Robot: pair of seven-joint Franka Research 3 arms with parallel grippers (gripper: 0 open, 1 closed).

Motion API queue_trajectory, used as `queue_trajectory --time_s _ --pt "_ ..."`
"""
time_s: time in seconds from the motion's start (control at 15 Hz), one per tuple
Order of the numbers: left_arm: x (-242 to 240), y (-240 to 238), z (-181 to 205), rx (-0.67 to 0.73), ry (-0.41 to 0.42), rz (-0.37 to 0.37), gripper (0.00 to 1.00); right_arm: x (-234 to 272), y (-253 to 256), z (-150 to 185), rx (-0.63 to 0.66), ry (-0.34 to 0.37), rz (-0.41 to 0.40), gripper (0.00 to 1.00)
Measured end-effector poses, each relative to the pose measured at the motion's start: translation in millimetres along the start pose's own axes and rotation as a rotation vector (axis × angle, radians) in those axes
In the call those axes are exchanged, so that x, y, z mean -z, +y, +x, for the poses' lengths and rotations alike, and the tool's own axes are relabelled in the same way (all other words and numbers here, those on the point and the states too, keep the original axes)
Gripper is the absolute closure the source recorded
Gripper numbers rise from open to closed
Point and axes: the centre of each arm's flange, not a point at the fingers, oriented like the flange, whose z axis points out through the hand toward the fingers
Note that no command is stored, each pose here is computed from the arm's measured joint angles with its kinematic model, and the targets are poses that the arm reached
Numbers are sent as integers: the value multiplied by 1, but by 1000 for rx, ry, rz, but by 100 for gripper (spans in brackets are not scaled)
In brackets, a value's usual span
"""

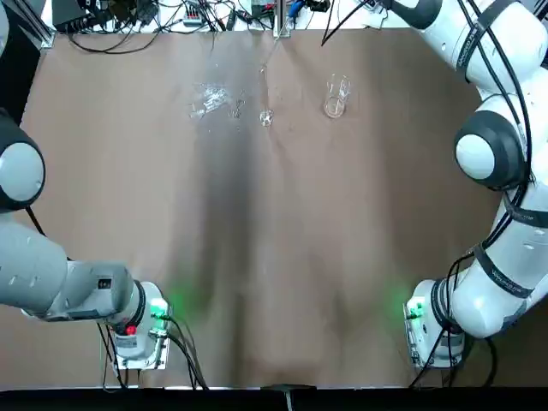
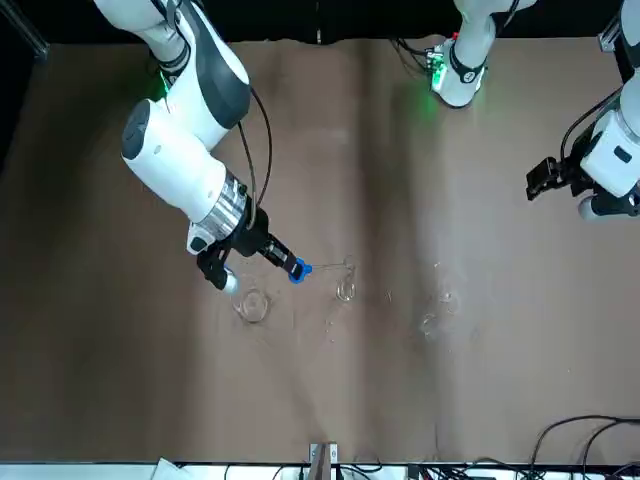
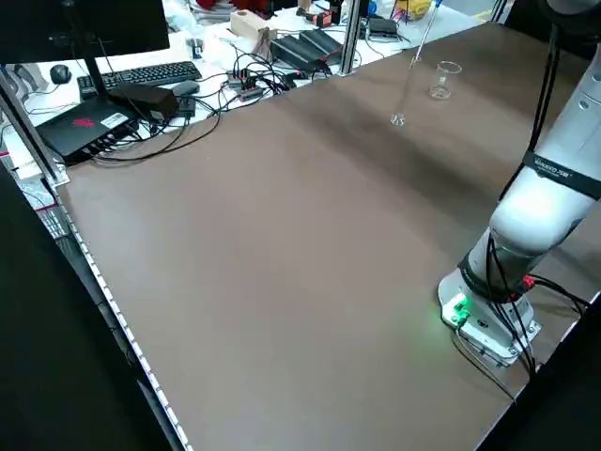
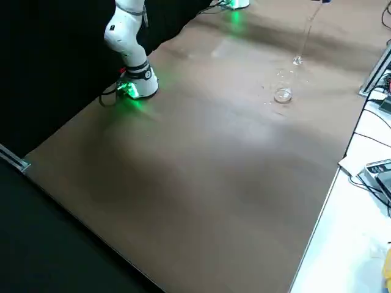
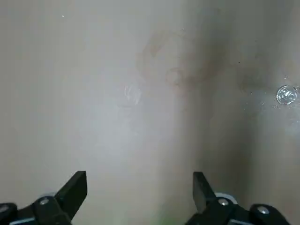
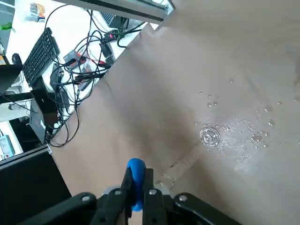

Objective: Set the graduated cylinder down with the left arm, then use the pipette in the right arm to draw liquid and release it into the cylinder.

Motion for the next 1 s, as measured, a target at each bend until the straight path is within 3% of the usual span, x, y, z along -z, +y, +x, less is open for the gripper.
queue_trajectory --time_s 1.0 --pt "0 0 0 -6 0 0 0 0 0 0 7 5 -4 91"
